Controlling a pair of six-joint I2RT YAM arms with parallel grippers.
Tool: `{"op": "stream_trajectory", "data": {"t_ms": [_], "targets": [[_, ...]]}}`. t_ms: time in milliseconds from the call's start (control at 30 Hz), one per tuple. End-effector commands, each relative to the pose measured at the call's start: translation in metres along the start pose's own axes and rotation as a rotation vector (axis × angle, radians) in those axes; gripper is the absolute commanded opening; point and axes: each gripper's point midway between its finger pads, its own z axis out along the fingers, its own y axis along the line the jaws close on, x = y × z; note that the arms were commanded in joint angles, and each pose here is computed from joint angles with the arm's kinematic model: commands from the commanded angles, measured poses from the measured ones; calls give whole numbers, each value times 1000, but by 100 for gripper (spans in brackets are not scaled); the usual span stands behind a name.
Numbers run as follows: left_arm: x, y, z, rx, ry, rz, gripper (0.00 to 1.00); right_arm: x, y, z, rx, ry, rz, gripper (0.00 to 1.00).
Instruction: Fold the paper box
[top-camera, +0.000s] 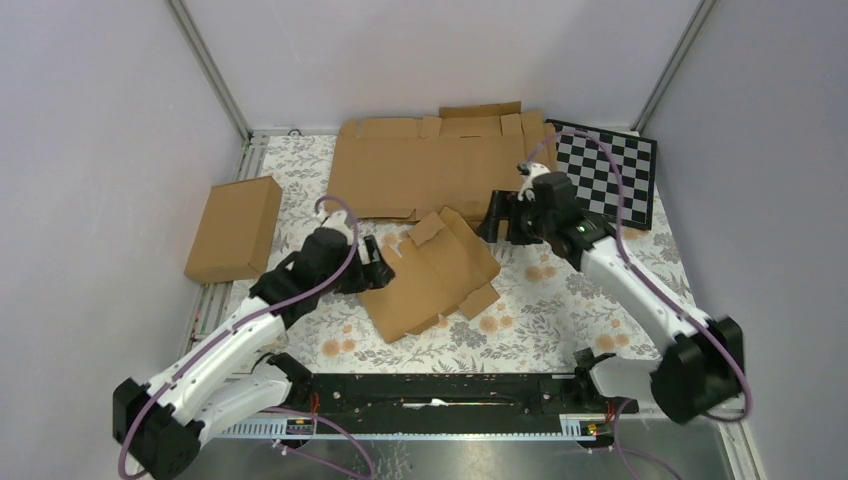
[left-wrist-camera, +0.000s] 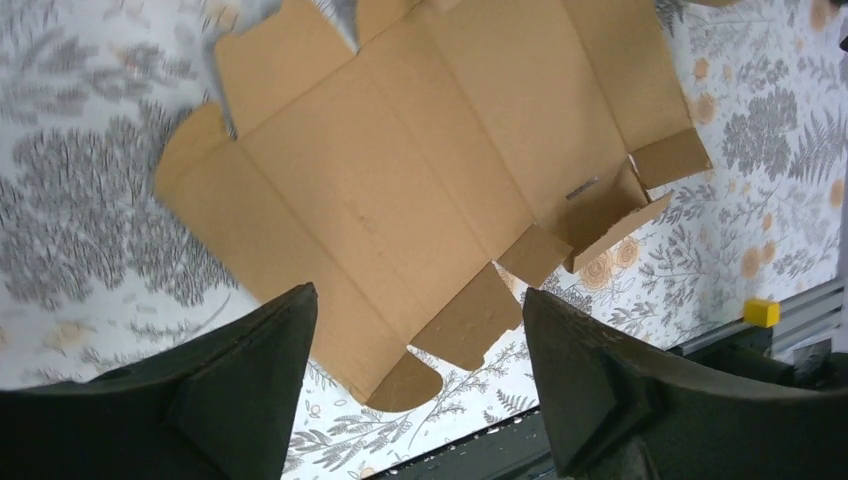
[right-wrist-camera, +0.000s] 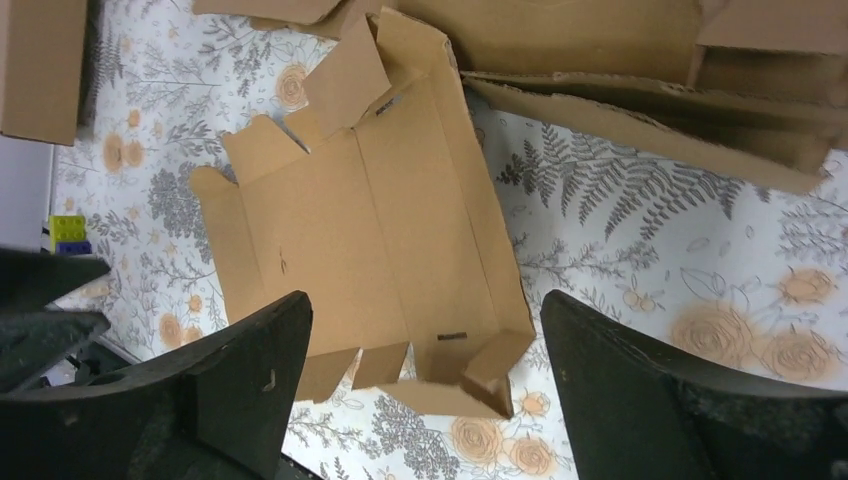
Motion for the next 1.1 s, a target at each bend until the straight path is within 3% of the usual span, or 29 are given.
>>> {"op": "stream_trajectory", "data": {"t_ms": [0, 200, 433, 533, 600, 700, 800, 833, 933, 1067], "targets": [[0, 6, -2, -5, -80, -248, 77, 2, -4, 29, 10, 120, -36, 88], [32, 34, 1, -115, -16, -341, 72, 6, -13, 75, 15, 207, -72, 75], [45, 39, 9, -107, 11, -339, 75, 22, -17, 114, -12, 313, -54, 68], [49, 30, 13, -47, 28, -320, 75, 32, -16, 124, -38, 352, -51, 60], [51, 30, 16, -32, 28, -315, 76, 36, -16, 128, -46, 363, -58, 52], [54, 25, 18, 1, 44, -316, 76, 38, -14, 127, -51, 367, -74, 21], [53, 23, 16, 11, 44, -298, 78, 32, -14, 114, -31, 328, -98, 0], [52, 23, 15, 12, 40, -290, 79, 27, -14, 107, -25, 304, -110, 0], [43, 18, 10, 51, 11, -242, 96, 9, -6, 77, -29, 202, -148, 0], [25, -8, 0, 250, -108, -171, 99, -12, 15, 37, -107, 36, -180, 0]]}}
